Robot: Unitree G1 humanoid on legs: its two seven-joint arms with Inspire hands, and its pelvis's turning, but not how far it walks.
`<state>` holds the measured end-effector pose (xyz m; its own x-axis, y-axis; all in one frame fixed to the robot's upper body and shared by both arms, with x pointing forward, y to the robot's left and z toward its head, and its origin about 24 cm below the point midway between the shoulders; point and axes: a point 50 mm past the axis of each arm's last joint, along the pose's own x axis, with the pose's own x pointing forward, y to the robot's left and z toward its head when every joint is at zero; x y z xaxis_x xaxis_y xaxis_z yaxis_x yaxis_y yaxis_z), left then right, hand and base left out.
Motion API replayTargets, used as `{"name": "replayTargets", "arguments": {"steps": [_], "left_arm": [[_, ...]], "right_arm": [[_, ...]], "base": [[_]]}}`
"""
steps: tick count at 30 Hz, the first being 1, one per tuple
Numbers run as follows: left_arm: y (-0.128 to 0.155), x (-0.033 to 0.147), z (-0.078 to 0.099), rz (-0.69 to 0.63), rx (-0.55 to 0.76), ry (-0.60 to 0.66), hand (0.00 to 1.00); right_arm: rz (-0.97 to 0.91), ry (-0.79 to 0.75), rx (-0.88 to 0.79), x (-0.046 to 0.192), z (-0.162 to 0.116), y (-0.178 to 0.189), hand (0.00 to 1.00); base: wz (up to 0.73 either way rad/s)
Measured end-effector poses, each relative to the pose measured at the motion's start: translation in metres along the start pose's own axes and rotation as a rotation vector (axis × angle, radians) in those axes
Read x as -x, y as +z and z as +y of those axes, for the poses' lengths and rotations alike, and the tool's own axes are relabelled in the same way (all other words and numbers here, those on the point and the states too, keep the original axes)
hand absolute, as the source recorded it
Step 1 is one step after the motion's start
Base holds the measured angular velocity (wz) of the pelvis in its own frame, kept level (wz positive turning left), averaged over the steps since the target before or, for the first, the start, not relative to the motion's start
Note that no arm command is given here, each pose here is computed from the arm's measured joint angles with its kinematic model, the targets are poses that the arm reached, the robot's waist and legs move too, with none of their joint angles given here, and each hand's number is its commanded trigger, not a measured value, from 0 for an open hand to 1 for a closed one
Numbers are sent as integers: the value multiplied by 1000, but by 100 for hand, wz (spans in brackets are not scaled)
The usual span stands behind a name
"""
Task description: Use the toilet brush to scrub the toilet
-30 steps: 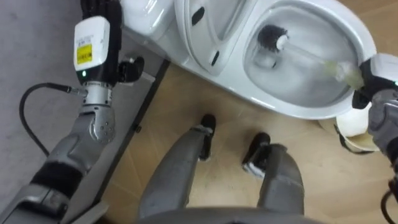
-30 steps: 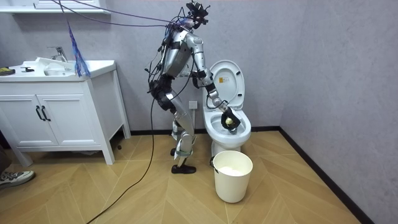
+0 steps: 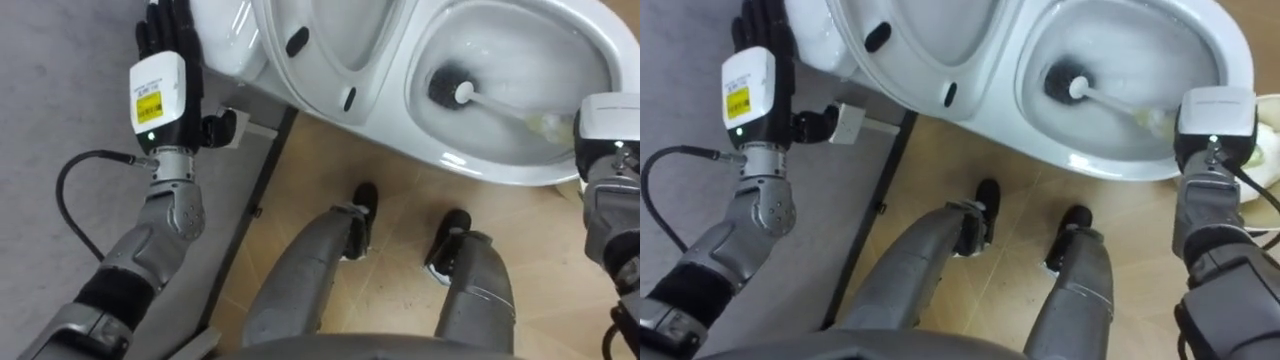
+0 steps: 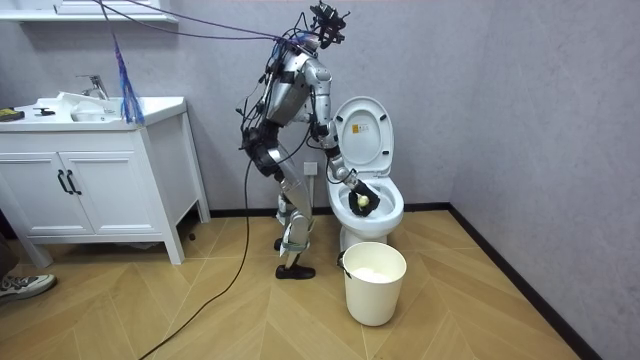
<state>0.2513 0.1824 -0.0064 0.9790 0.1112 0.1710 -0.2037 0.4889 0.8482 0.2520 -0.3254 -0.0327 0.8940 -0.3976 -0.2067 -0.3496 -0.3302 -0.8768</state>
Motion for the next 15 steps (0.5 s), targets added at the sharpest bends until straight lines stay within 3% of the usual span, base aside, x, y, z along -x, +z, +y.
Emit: {"name": "replayTargets", "arguments": {"steps": [6,11,15], "left_arm": [[6,-2,4,-9,52,3,0],[8,-12,25,-52,62,84,0],[10,-17,35,-73,38,151,0]], "right_arm": [[32,-22,-10,-10,-12,-16,100],[89,-53,-258,-20,-28,-19,100],[116,-118,-358,-31,-51,-21,100]], "base": [[3],[4],[2]]}}
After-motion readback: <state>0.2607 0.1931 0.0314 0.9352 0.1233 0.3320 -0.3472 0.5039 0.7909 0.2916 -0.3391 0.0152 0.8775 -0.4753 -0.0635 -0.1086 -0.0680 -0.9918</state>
